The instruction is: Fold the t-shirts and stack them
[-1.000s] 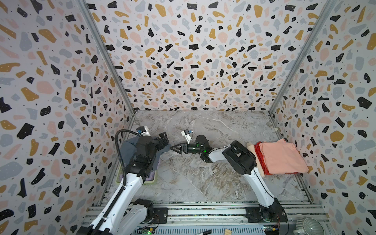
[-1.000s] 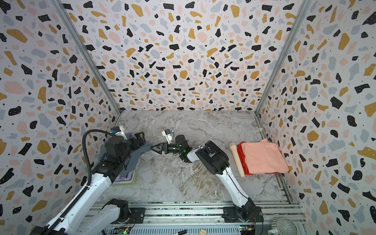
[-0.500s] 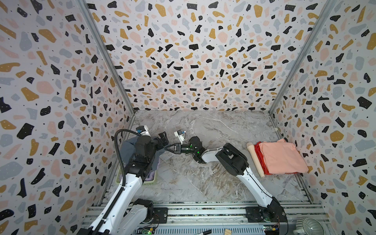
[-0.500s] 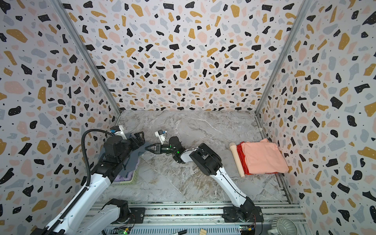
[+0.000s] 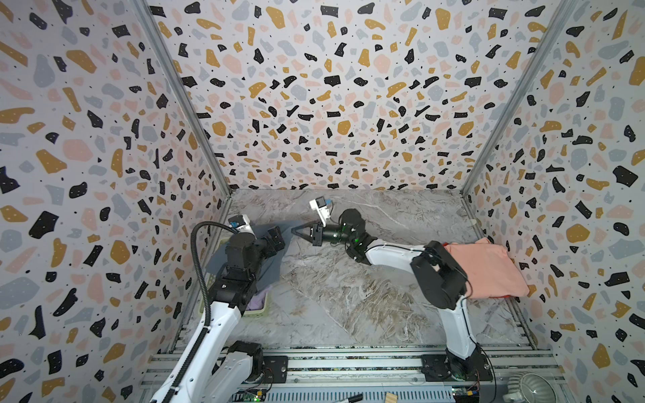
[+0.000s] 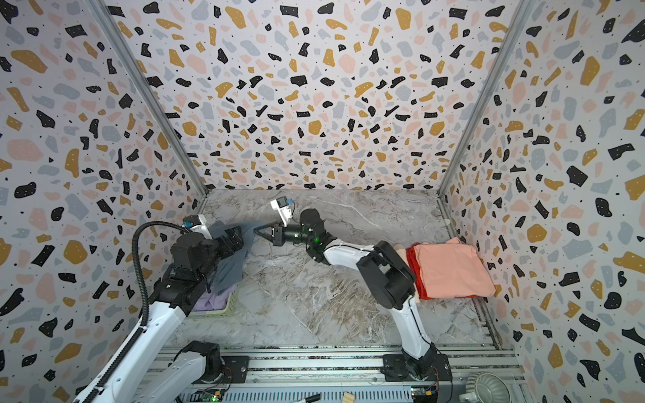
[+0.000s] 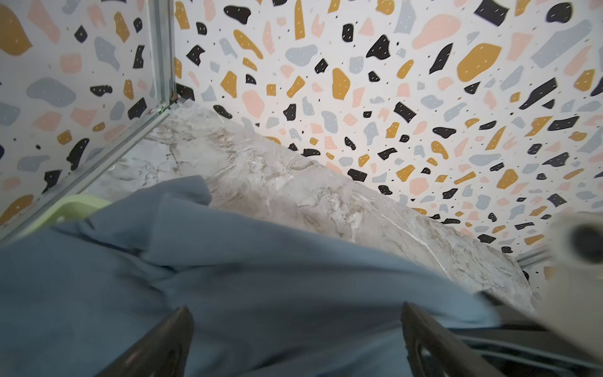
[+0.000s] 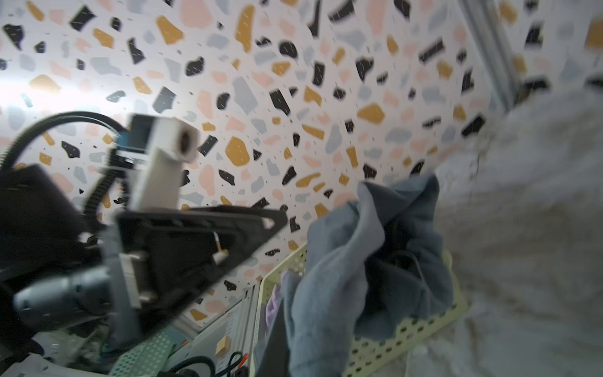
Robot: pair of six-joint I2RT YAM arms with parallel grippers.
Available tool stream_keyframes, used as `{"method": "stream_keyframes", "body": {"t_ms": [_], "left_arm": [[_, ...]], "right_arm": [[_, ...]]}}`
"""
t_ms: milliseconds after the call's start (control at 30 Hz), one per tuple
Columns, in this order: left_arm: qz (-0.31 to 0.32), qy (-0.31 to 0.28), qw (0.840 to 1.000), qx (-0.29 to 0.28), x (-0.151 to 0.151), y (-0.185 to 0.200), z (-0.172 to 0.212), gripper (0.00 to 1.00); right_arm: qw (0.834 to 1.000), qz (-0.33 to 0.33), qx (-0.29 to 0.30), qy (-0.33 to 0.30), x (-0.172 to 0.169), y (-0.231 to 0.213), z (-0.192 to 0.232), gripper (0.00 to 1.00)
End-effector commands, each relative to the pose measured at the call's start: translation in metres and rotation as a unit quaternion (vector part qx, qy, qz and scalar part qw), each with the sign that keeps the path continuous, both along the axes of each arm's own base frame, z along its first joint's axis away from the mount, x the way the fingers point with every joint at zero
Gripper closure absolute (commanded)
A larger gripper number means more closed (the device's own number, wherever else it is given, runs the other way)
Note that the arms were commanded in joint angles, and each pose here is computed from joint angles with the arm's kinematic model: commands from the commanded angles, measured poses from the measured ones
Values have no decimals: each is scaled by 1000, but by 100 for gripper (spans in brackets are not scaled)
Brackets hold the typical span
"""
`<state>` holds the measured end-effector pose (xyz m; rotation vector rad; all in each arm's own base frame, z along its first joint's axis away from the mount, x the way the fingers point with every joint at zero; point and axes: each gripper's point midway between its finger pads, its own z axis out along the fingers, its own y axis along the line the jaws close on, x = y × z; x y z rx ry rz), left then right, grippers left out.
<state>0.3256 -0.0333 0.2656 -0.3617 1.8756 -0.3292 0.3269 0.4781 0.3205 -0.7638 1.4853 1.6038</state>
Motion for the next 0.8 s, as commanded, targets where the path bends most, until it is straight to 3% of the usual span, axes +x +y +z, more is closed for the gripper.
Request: {"method": "stream_keyframes", "body": {"t_ms": [0,133,233,300,367,433,467,500,533,600,667,767], "left_arm": [[-74,-68,995,-5,-3,-23,45,0],[-177,-98,979,-36,-10,-59,60,1],[-213,-96,971,-45,-11,-71,56,1],[-229,-85,968,-54,-8,-78,48,0],[-242,-68,966,-63,-4,-84,37,0],[-247,-44,966,-64,2,-87,22,1],[-244,-25,968,-60,5,-87,12,0],[-236,-6,970,-55,8,-85,2,0],[-226,16,973,-45,12,-83,-10,0],[-205,59,977,-24,15,-78,-33,0],[-180,99,979,4,16,-72,-57,0],[-135,137,981,40,18,-58,-82,0]], "right_arm": [[989,-94,5,-117,11,-64,75,100],[973,-189,-3,-131,19,-135,98,100],[947,-283,-50,-146,23,-181,95,100],[935,-320,-81,-128,30,-204,76,100],[939,-314,-110,-89,36,-213,41,99],[935,-314,-160,-47,46,-217,-7,80],[926,-319,-198,-28,52,-219,-33,59],[917,-325,-230,-8,57,-222,-54,44],[907,-331,-260,11,61,-226,-74,37],[893,-342,-291,31,64,-233,-96,31],[884,-354,-301,42,62,-240,-109,13],[875,-364,-313,60,60,-247,-124,9]]}}
